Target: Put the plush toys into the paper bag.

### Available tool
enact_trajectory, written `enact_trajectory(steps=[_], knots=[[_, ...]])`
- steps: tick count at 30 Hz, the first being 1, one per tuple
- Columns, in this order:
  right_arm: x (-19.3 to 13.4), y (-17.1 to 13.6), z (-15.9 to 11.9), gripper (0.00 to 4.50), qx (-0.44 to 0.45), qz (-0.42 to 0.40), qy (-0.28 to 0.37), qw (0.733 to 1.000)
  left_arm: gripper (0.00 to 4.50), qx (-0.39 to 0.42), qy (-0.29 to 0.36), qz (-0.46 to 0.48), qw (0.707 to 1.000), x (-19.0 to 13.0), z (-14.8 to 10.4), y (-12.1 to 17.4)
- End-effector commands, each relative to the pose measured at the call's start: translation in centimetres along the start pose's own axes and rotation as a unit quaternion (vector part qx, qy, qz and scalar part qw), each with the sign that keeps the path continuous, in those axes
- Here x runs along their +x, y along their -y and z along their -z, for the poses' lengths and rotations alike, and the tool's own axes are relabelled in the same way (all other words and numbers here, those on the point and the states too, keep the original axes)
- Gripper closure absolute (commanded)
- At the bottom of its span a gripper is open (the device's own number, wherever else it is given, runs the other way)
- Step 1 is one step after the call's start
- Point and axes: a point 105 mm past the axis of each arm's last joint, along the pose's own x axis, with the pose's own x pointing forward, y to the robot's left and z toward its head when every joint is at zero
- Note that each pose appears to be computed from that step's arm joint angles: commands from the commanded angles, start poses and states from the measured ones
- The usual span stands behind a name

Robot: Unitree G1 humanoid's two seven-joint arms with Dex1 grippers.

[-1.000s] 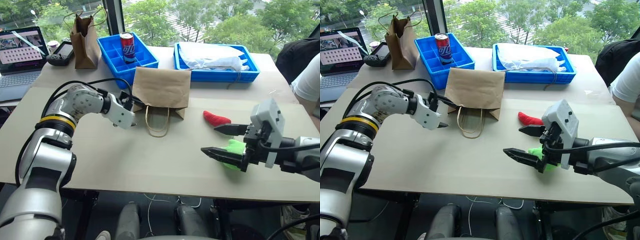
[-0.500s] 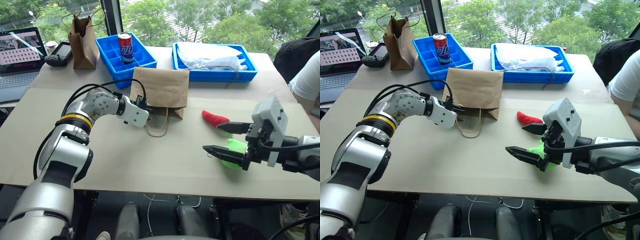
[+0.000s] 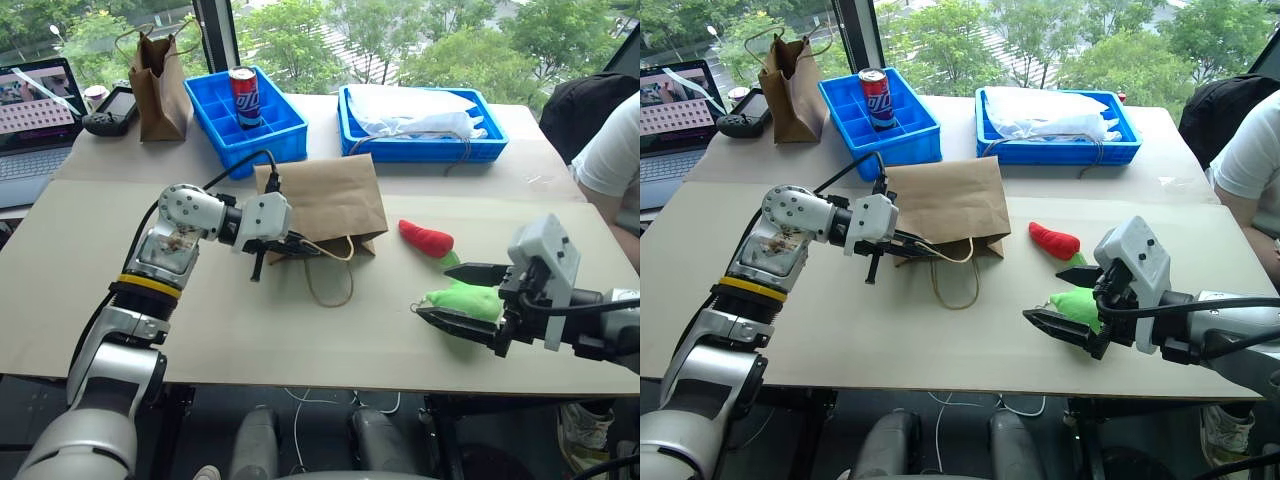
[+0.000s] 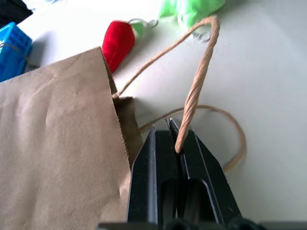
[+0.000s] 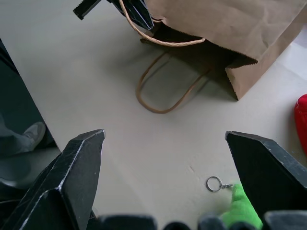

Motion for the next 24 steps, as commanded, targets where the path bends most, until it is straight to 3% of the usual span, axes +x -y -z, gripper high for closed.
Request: enact_trajectory(steps=[1,5,8,19,24], knots=[[0.3,-1.5,1.1,0.0,0.0,-0.017,-0.021,1.0,4.48,-0.048,0.03,0.0,0.998,-0.1,-2.6,0.7],[3.5,-2.0,3.0,0.0,0.034,-0.004,-0.008,0.999,4.48,-0.081,0.059,-0.033,0.994,0.3,-4.0,-0.3],[6.1,-1.9,3.0,0.69,0.06,0.021,0.032,0.997,4.5,-0.12,0.077,-0.041,0.989,0.5,-4.8,-0.9],[11.7,-0.1,0.8,4.46,0.09,0.093,0.153,0.98,4.5,-0.133,0.081,-0.026,0.987,0.3,-6.3,-0.7],[13.6,0.1,0.5,4.46,0.116,0.094,0.205,0.967,4.5,-0.13,0.062,-0.008,0.989,0.5,-6.1,-0.3]])
